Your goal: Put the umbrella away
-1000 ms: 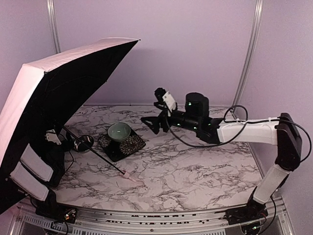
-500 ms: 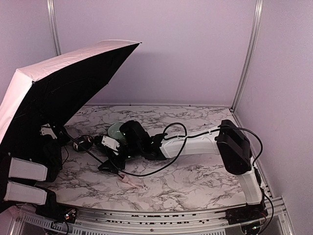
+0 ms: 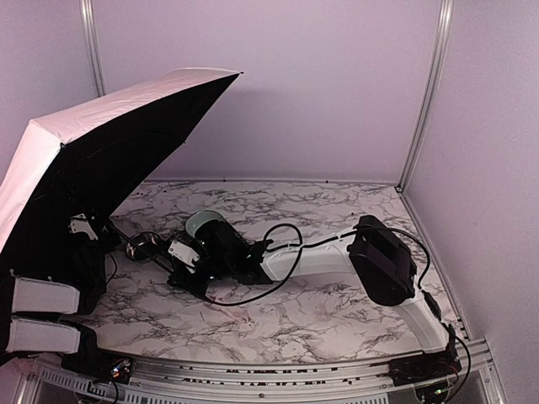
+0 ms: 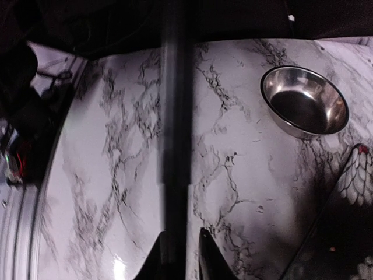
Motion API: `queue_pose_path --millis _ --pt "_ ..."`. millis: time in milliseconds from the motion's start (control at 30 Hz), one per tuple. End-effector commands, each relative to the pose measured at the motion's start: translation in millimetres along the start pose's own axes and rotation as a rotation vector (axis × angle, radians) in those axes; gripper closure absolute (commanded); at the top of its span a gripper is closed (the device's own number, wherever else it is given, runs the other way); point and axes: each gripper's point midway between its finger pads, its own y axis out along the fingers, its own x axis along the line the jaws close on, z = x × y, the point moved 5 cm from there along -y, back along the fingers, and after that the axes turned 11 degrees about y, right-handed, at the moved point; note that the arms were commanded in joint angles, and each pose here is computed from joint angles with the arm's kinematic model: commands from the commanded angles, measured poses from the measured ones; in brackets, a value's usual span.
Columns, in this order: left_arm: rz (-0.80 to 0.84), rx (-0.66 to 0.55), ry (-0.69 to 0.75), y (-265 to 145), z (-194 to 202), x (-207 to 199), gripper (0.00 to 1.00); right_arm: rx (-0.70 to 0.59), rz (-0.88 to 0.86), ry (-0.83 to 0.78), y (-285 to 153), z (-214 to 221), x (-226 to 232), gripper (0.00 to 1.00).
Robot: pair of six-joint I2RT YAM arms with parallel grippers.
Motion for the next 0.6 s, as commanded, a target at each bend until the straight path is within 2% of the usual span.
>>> queue_pose_path --millis 0,133,333,567 --pt "0.086 -0.007 0.005 -3 -2 -12 0.01 -0.143 0.012 0.012 -20 -52 13 0.92" --pt "0.124 -0.022 0.029 -6 -9 -21 0.01 -0.224 0.007 0.029 -37 -78 19 1.00" --pt "0.200 -0.036 0.041 -13 -20 -36 0.01 -0.425 0.016 0.099 -90 -117 18 1.00" --pt "0.297 -0.046 0.108 -27 -34 -67 0.02 -0.673 0.145 0.124 -154 -146 1 1.00"
